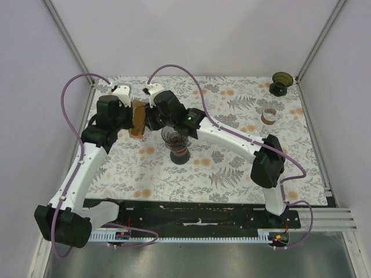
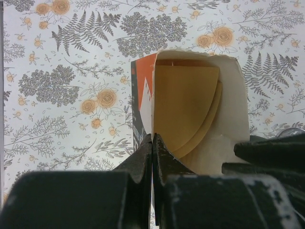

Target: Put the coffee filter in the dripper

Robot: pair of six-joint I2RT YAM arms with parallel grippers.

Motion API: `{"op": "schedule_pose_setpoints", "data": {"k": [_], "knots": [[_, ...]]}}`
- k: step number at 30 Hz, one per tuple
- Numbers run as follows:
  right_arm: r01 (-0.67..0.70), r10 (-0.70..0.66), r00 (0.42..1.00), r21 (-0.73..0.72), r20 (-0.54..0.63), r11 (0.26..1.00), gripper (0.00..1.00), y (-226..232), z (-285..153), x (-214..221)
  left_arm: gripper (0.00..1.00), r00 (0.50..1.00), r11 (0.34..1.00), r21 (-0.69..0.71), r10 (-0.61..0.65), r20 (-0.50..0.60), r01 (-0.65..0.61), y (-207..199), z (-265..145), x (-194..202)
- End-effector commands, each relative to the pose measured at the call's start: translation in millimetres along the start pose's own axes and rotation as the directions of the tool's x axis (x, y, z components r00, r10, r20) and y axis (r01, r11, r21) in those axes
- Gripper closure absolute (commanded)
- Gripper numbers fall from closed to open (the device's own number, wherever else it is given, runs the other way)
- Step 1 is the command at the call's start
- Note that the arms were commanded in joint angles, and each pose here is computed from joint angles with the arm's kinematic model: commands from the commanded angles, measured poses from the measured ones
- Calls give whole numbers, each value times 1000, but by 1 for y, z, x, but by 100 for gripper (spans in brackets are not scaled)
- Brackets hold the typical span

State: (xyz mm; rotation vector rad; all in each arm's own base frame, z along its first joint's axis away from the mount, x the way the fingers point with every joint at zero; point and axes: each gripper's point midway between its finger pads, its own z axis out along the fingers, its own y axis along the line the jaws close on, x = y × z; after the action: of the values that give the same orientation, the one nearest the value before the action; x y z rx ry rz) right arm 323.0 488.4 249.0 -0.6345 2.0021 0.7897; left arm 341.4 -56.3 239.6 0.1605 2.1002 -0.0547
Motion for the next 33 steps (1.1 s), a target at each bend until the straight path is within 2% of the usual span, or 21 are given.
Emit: {"op": "schedule_pose_setpoints", "data": {"k": [1, 9, 12, 15, 22, 29, 33], "knots": [[4, -9, 999, 89, 47, 996, 71, -15, 0, -19, 98, 997, 1000, 9, 17, 75, -17, -2, -12, -16], [4, -14, 997, 118, 79, 993, 72, -18, 8, -36, 98, 998, 998, 67, -15, 69, 11, -17, -15, -12], [-10, 2, 998, 138, 60, 990, 78, -27, 16, -32, 98, 997, 996, 88, -18, 75, 11, -22, -17, -14], [-29, 23, 999, 169, 36, 985, 78, -40, 21, -24, 98, 997, 996, 91, -16, 79, 9, -23, -17, -16], [-12, 3, 999, 256, 35, 967, 65, -59, 18, -19, 98, 997, 995, 100, -11, 71, 4, -26, -17, -12], [-22, 12, 999, 236, 43, 971, 54, -55, 28, -21, 98, 998, 987, 159, -14, 62, 4, -38, -17, -9], [-30, 21, 999, 202, 43, 979, 57, -49, 35, -21, 98, 997, 982, 188, -19, 69, 6, -43, -22, -14]]}}
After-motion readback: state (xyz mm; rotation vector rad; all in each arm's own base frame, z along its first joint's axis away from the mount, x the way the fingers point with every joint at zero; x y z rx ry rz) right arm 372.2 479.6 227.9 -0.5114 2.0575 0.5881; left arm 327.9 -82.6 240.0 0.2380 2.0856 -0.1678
